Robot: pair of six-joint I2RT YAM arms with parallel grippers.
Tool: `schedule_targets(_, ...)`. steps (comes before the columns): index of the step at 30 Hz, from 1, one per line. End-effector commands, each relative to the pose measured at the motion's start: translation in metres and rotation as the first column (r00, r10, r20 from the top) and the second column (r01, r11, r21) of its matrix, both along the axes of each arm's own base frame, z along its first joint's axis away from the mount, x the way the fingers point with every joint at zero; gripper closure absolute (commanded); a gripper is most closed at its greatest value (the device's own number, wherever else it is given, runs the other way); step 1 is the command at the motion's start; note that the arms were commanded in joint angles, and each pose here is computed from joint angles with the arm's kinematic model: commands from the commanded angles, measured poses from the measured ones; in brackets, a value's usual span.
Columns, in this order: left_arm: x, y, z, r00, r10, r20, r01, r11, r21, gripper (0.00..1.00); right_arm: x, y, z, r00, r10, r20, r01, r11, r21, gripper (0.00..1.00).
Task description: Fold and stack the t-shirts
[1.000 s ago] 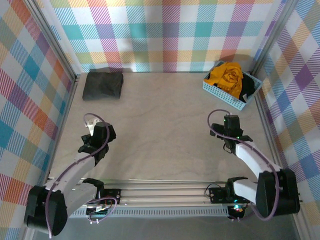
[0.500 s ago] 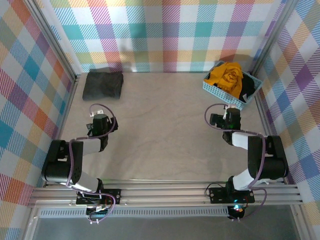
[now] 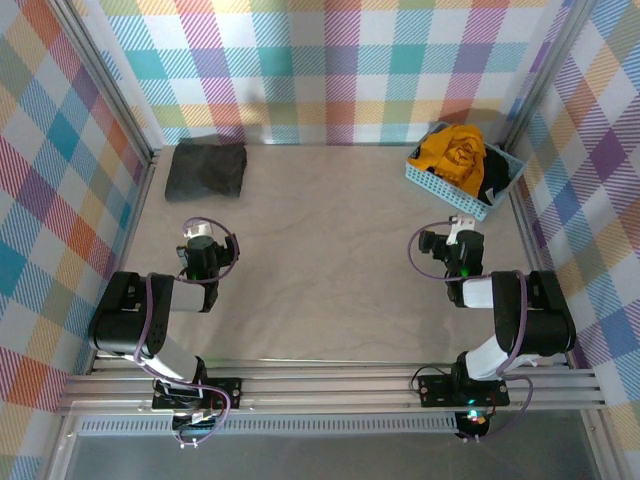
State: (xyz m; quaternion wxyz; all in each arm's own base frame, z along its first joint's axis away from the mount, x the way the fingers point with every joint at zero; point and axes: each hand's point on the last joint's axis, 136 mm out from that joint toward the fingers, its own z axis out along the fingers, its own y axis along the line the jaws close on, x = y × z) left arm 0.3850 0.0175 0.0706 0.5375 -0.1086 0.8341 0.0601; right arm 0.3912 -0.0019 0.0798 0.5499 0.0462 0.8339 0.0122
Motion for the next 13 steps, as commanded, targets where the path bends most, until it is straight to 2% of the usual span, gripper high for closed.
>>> schedule_targets(1,0.007,-0.005,0.013,0.999,-0.022,0.045,0.021,1.0,0.006,0.0,0.005,0.007,0.013,0.998,0.036,0.048,-0.035,0.999,-0.005,0.0)
schedule_targets(6,0.007,-0.005,0.012,0.999,-0.022,0.045,0.022,1.0,0.006,0.0,0.006,0.021,0.012,0.991,0.126,0.037,-0.126,0.992,-0.01,0.0)
schedule_targets(13,0.007,-0.005,0.012,0.999,-0.022,0.044,0.022,1.0,0.006,0.0,0.006,0.023,0.012,0.99,0.137,0.033,-0.137,0.991,-0.003,0.0)
